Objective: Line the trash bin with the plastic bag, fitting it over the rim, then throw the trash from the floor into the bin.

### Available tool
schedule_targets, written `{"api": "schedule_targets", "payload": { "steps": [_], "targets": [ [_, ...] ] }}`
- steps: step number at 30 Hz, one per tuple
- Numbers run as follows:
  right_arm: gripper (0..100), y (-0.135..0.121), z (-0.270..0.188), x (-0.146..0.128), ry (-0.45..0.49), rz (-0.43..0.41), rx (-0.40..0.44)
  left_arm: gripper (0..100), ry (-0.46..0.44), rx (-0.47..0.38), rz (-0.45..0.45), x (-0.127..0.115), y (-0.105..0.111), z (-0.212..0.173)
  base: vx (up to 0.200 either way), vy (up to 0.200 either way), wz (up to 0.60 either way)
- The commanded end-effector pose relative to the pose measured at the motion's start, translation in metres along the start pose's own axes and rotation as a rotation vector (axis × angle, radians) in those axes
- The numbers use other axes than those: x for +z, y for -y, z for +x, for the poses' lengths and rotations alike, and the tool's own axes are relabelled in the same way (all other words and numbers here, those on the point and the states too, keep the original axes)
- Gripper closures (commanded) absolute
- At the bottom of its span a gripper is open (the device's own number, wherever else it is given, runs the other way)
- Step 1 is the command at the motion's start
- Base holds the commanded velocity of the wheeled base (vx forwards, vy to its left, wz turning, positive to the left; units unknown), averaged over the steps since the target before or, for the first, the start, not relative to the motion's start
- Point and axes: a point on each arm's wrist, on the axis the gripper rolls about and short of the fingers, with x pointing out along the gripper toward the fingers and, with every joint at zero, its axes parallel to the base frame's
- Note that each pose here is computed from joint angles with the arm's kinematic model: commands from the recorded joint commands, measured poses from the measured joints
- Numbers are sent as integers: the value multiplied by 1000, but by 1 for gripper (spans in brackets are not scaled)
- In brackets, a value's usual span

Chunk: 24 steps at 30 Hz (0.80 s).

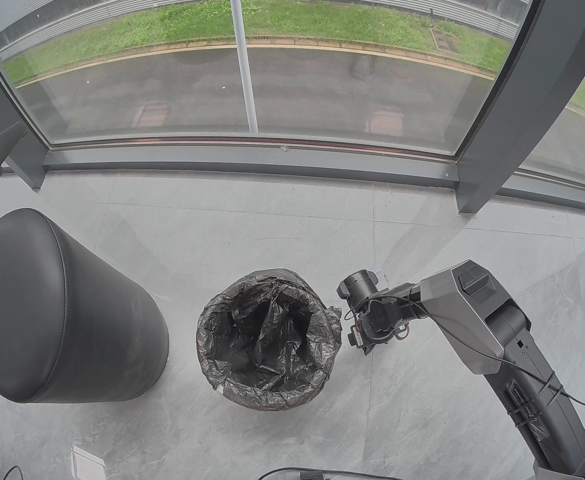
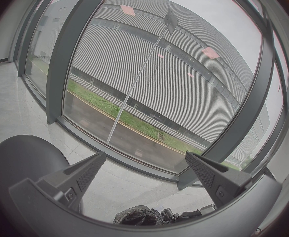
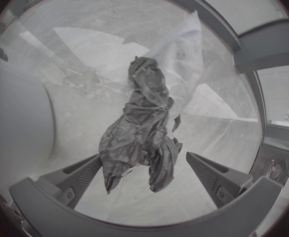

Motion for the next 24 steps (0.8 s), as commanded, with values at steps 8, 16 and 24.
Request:
{"api": "schedule_targets", "payload": {
  "steps": [8,16,24],
  "targets": [
    [0,-7,4,3,71,-53,-23,0,0,-3,0,0,0,0,0,0,0],
    [100,-6,5,2,67,-54,-24,0,-4,-1,-1,-1,-1,0,0,0,0],
    [100,-6,3,3,70,-54,-23,0,1,-1,0,-1,0,0,0,0,0]
  ]
}}
